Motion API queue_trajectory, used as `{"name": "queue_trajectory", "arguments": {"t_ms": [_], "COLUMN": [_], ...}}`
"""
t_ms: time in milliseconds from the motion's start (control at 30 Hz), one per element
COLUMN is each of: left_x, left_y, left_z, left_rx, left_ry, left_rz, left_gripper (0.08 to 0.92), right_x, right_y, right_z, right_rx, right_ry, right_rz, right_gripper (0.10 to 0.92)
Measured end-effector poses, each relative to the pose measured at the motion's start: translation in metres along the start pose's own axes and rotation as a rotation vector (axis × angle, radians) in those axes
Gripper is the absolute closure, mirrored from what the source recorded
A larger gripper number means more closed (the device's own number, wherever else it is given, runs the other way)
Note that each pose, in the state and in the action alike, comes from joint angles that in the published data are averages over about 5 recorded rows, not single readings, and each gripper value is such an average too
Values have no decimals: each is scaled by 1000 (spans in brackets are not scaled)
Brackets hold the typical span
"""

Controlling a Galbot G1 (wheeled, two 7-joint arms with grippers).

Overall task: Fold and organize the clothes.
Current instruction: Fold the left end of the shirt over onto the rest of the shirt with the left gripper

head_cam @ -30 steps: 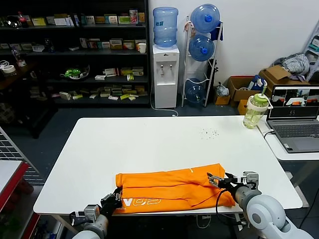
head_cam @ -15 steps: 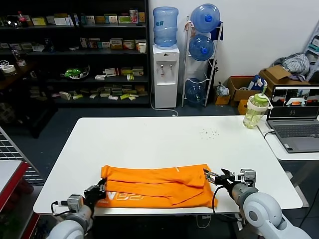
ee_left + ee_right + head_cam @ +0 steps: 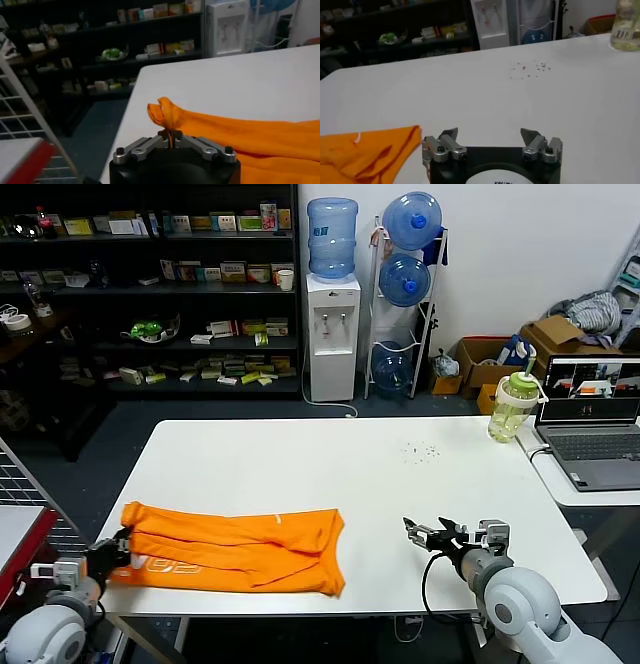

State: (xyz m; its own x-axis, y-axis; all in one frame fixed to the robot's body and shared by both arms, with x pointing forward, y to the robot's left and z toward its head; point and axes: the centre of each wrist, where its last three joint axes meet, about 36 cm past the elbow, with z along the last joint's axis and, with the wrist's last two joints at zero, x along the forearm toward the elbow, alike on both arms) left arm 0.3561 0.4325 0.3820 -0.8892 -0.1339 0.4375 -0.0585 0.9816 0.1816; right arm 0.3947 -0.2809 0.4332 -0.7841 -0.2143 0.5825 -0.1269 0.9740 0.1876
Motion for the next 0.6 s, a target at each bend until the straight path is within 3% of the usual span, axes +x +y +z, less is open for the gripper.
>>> {"name": "queue_trajectory", "arguments": {"t_ms": [167,300,433,600], "left_x": [-9,-12,-8,1], "left_y": [33,42,31,-9], "left_z": [-5,-9,-14,-27], "left_rx": [-57,-69,-44,50], "left_ry": [7,16,33,56], "left_rz": [-53,-69,-51,11], "left_gripper": [879,879,879,879], "right_x": [-2,-1,0,2], "right_y": [0,-2,-2,-2], "right_z": [2,3,5,8], "right_rx": [-1,0,-1,-5], "right_ry": [2,3,4,7], "right_rz": [1,8,16,31], "right_gripper": [200,200,200,200]}}
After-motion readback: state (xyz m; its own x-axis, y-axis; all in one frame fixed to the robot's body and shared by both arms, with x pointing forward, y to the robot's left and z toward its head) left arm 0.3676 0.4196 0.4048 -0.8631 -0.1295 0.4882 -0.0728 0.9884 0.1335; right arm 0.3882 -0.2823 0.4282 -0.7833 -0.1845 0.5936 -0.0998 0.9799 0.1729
